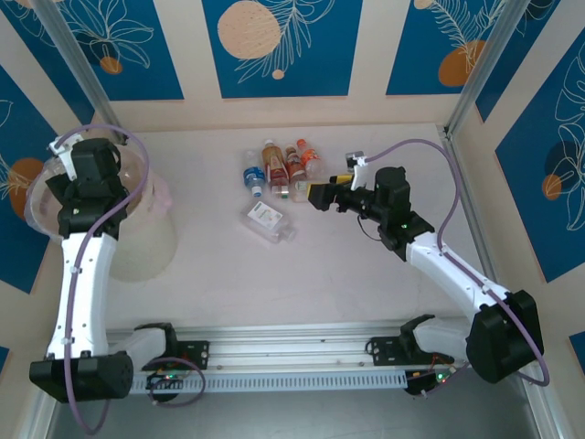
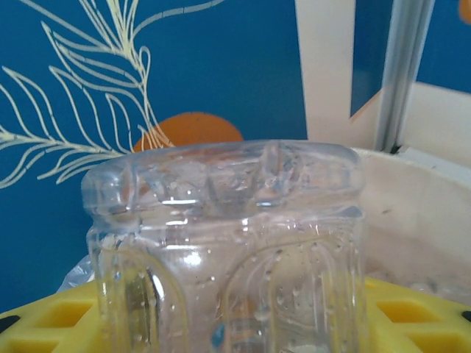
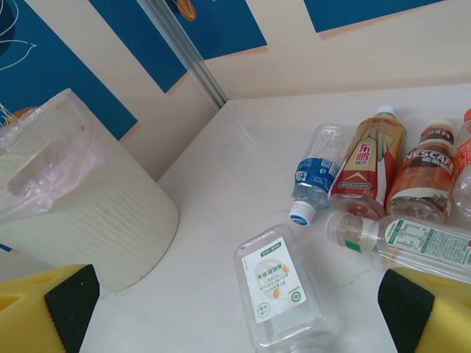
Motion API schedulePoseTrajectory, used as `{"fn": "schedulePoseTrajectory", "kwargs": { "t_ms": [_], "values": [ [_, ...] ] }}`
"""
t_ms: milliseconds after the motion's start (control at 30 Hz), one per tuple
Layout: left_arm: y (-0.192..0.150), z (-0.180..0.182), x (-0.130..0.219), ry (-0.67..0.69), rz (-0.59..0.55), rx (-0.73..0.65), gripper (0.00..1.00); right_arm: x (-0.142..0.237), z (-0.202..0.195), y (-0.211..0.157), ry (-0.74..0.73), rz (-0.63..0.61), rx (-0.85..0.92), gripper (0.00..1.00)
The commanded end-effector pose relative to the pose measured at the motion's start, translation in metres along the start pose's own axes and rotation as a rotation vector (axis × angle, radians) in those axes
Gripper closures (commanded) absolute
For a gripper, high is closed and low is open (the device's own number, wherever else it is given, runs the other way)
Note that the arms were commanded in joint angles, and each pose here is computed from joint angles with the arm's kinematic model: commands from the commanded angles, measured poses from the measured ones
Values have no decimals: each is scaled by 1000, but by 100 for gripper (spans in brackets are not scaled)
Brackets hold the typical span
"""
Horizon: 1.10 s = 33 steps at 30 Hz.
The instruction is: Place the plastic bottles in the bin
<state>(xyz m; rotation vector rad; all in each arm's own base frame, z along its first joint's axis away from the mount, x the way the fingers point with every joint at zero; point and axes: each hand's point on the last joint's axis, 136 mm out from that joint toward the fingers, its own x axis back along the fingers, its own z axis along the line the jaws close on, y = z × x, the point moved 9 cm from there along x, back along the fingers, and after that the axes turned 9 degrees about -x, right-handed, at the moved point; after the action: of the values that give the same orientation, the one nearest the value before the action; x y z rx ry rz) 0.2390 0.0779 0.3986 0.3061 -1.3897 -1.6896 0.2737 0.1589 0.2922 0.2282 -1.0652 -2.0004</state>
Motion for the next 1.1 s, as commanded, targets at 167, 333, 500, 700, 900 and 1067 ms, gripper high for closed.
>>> {"fn": "schedulePoseTrajectory", "kwargs": {
  "t_ms": [167,333,500,700,900,1067],
  "values": [
    [-28,-4,-4,-45,104,146,37,-2,8,4,16,2,25,1],
    [-35,2,0,-23,116,204,9,-3,6,2,7,8,25,0],
    [-24,13,11,-23,78,237,2,-5,3,0,-4,17,28,0],
    [-12,8,20,-161,57,260,0,-7,-3,-4,-34,16,14,0],
    [3,-18,37,-323,-4,252,0,-9,-16,-2,-159,-21,-22,1],
    [19,-57,62,-464,-76,170,0,-14,-42,-1,-318,-6,-122,1]
  ]
}}
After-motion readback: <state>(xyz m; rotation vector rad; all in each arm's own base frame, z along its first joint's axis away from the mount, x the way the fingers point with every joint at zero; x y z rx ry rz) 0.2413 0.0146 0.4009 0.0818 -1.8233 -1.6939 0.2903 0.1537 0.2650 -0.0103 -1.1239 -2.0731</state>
